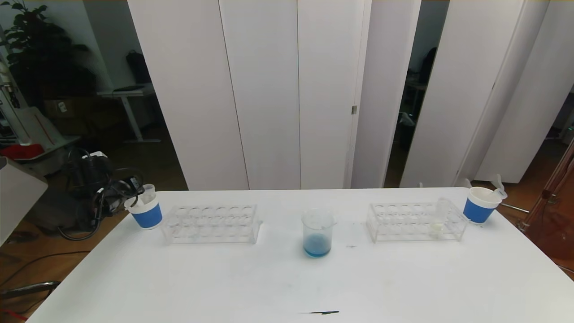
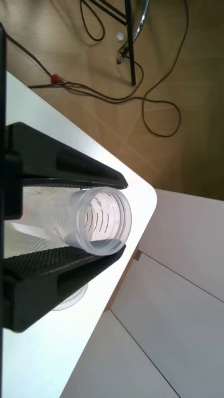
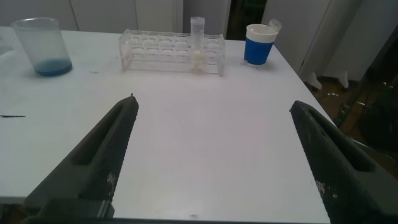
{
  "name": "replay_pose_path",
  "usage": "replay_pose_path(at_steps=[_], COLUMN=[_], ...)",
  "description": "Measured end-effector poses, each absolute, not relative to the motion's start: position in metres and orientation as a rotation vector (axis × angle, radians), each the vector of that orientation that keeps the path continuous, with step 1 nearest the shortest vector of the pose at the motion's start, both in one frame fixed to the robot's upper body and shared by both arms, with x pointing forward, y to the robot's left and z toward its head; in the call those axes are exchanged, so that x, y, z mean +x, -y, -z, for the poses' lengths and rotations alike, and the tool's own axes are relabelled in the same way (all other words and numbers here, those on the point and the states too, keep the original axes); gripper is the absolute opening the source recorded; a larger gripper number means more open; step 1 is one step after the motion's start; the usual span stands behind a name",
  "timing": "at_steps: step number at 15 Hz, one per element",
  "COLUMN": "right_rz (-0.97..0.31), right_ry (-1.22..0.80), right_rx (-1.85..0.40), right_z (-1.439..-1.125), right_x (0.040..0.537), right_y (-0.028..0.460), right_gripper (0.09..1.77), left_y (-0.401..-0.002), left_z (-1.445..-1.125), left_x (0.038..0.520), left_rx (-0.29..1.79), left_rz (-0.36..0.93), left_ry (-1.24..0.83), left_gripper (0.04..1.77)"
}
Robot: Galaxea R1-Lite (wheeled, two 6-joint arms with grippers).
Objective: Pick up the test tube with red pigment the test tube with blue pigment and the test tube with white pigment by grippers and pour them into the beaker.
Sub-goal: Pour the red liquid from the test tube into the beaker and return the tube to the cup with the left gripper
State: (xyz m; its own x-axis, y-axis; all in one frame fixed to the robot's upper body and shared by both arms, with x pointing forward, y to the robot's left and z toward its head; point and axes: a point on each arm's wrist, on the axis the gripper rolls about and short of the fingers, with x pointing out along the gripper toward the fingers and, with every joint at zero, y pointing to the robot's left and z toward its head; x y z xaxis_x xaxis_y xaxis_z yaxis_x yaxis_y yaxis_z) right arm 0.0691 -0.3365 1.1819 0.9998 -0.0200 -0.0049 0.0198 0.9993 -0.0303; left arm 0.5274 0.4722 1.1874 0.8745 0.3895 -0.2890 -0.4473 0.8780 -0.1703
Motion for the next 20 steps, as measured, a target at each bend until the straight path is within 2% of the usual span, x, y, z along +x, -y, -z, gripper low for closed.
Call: replay_pose_path(at_steps=[1,3,4,12,16,20], right_rz=[0.020,0.019,0.019,0.020,0.020,0.019], right_ry=[-0.006,-0.005,-0.005,-0.006,-0.006,-0.006], right_rx=[-0.030,-0.030,-0.030,-0.030,-0.030,-0.030], right_z=[-1.182,-1.182,-1.182,-1.182,-1.182,-1.182], right_x=[0.069,0.069,0.069,0.069,0.069,0.069], right_y=[0.337,0.337,0.337,0.337,0.337,0.337], right_gripper=[1.75,1.75,1.75,1.75,1.75,1.75], left_y=[-0.472,-0.472,-0.472,-0.470,-0.463,-0.437], left_z=[-1.188,-1.189,-1.190,-1.204,-1.249,-1.306], left_x=[0.527,0.526,0.526,0.519,0.499,0.447], left_rx=[-0.234,-0.229,-0.227,-0.207,-0.205,-0.208], left_rz=[-0.441,-0.437,-0.435,-0.433,-0.403,-0.306], left_ry=[-0.243,-0.216,-0.208,-0.187,-0.130,-0.120], left_gripper=[0.89,1.56,1.72,1.75,1.75,1.75])
